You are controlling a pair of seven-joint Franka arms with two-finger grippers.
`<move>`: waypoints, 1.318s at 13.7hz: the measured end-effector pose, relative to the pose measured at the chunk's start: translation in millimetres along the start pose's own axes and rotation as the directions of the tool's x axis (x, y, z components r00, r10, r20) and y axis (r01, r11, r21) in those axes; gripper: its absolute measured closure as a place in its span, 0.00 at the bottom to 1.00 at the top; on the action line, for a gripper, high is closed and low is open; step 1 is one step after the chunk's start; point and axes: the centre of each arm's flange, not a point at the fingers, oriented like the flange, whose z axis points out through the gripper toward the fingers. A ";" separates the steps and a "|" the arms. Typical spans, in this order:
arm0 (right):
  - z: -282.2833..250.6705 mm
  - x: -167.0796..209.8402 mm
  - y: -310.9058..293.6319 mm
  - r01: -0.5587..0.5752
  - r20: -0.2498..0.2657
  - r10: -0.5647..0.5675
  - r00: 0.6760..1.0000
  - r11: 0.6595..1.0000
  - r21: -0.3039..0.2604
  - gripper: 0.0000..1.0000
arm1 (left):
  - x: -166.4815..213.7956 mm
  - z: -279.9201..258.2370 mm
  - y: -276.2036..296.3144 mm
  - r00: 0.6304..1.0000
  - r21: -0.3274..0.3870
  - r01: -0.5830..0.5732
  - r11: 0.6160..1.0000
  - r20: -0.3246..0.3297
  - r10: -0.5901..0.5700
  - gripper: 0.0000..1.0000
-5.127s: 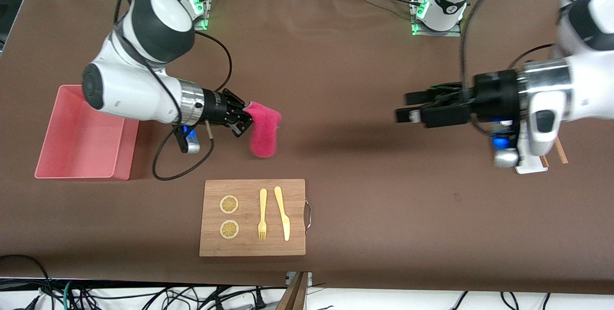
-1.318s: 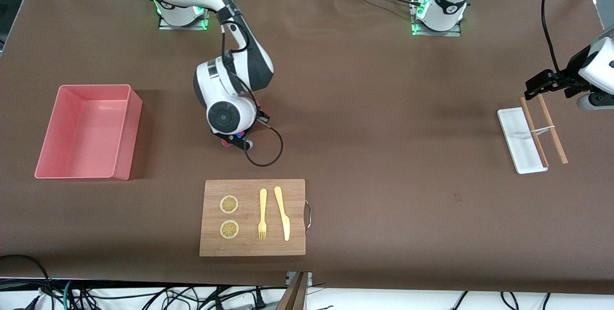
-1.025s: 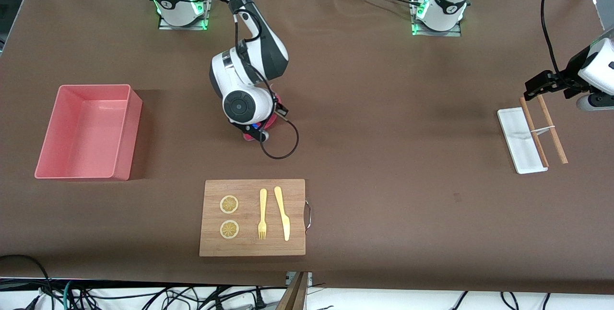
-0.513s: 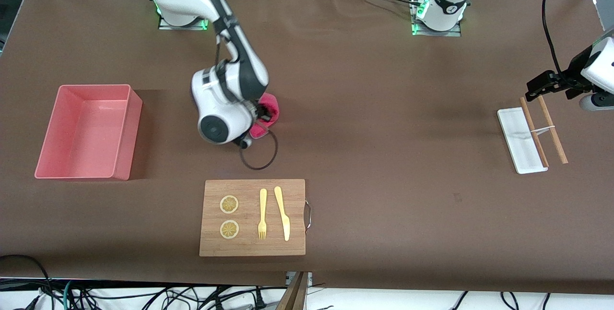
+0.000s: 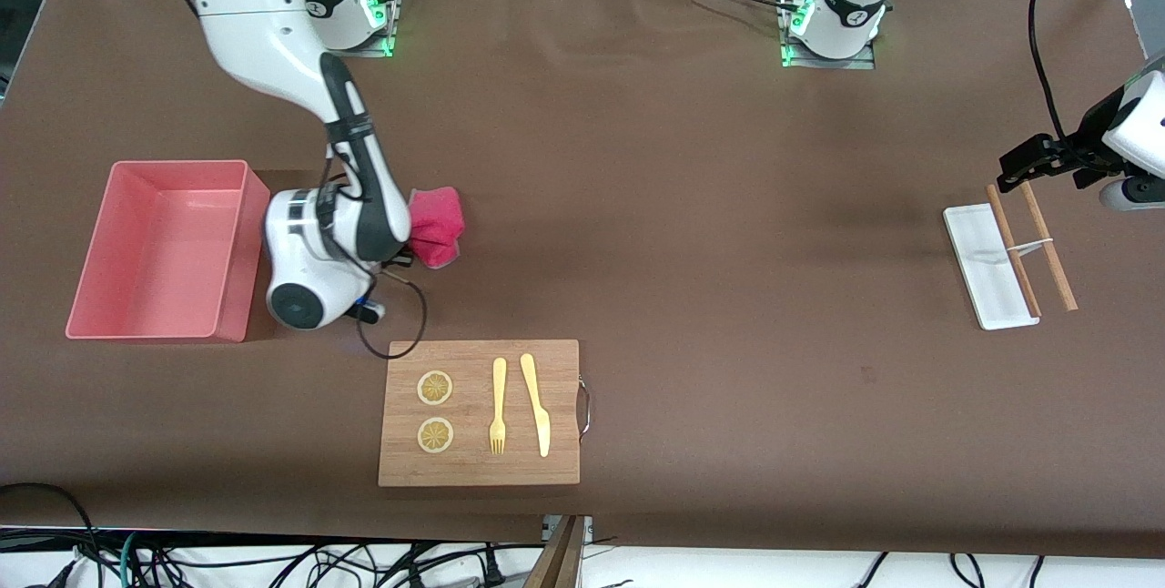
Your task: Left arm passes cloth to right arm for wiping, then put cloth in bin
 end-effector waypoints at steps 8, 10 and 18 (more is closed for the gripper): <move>-58.6 24.5 79.9 0.157 -0.046 -0.157 0.986 0.988 -0.005 0.98 | 1.3 2.9 0.2 1.000 -0.001 0.000 1.000 0.005 0.000 0.00; -114.4 -6.1 77.7 0.188 -0.062 -0.187 0.980 0.982 0.008 0.98 | 1.5 3.2 0.2 1.000 -0.001 0.000 1.000 0.005 0.000 0.00; -267.3 -112.3 149.1 0.262 -0.137 -0.259 0.956 0.965 0.008 0.98 | 1.9 3.5 0.3 1.000 -0.001 0.000 1.000 0.006 0.000 0.00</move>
